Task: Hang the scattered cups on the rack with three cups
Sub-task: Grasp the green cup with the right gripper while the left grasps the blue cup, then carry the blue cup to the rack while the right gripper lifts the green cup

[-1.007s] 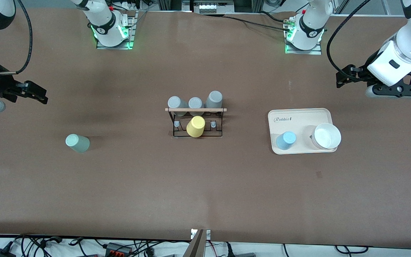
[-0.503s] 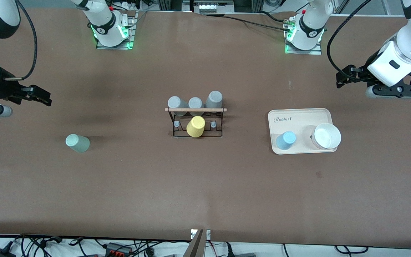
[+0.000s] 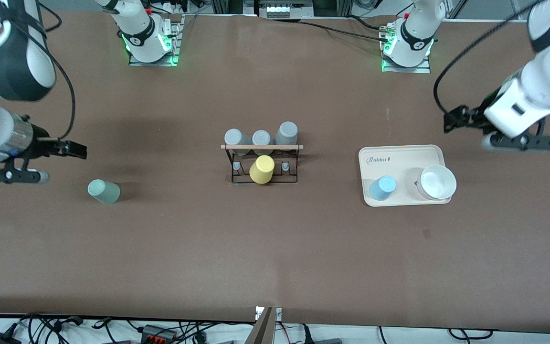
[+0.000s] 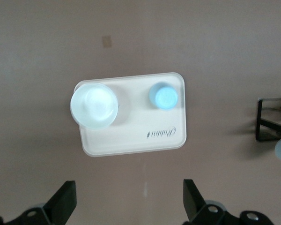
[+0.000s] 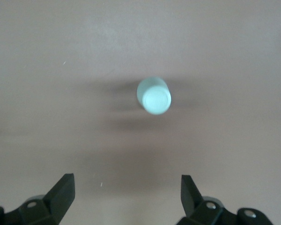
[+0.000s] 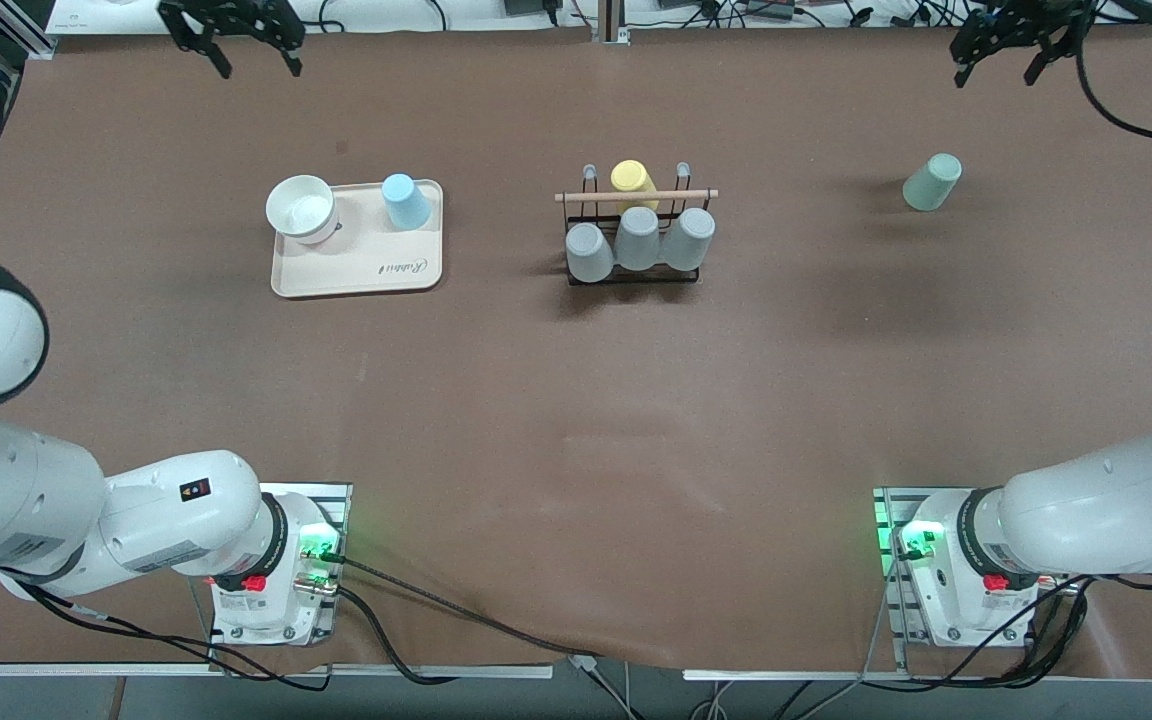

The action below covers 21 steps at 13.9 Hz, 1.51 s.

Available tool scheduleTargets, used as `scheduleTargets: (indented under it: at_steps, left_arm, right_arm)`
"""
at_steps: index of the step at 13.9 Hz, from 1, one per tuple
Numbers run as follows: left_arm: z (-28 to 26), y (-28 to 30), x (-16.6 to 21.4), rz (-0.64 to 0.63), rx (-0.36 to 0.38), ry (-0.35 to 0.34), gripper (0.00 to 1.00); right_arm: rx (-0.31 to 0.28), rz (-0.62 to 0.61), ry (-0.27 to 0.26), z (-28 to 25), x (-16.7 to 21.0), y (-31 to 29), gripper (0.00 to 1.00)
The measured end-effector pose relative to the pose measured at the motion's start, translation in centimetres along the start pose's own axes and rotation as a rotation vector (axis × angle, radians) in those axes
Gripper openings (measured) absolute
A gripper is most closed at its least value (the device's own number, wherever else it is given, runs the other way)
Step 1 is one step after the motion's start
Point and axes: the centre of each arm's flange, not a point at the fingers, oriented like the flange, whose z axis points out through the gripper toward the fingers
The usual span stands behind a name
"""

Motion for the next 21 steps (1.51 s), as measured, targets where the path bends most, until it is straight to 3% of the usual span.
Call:
scheduleTargets:
  at_steps: [2, 6, 8, 11, 14, 21]
  left_arm:
    - [5.0, 0.7, 3.0, 0.03, -0.018, -0.016, 1.0]
    - [14.3, 5.3, 5.7, 0.169, 0.078, -0.08, 1.0]
    - [18.9, 6.1, 6.9, 0.18, 0.073, -0.1, 1.0]
    - [25.0, 4.5, 8.1, 0.157, 0.033, -0.145, 1.0]
    - [27.6, 4.0, 8.3, 0.149, 0.017, -0.178, 1.0]
    - [28.3, 5.1, 8.0, 0.166, 0.016, -0.188, 1.0]
  right_arm:
    - [-0.001, 0.004, 0.002, 4.1, 2.2, 0.2, 1.0]
    - [0.0, -0.002, -0.008, 10.0, 4.7, 0.5, 1.0]
    - [0.002, -0.008, -0.01, 12.1, 5.2, 1.3, 1.0]
    - [0.009, -0.024, 0.03, 15.5, 5.1, 3.1, 1.0]
    - [0.013, -0.031, 0.037, 18.3, 4.3, 3.1, 1.0]
    - [0.018, -0.069, 0.065, 22.0, 3.1, 3.6, 1.0]
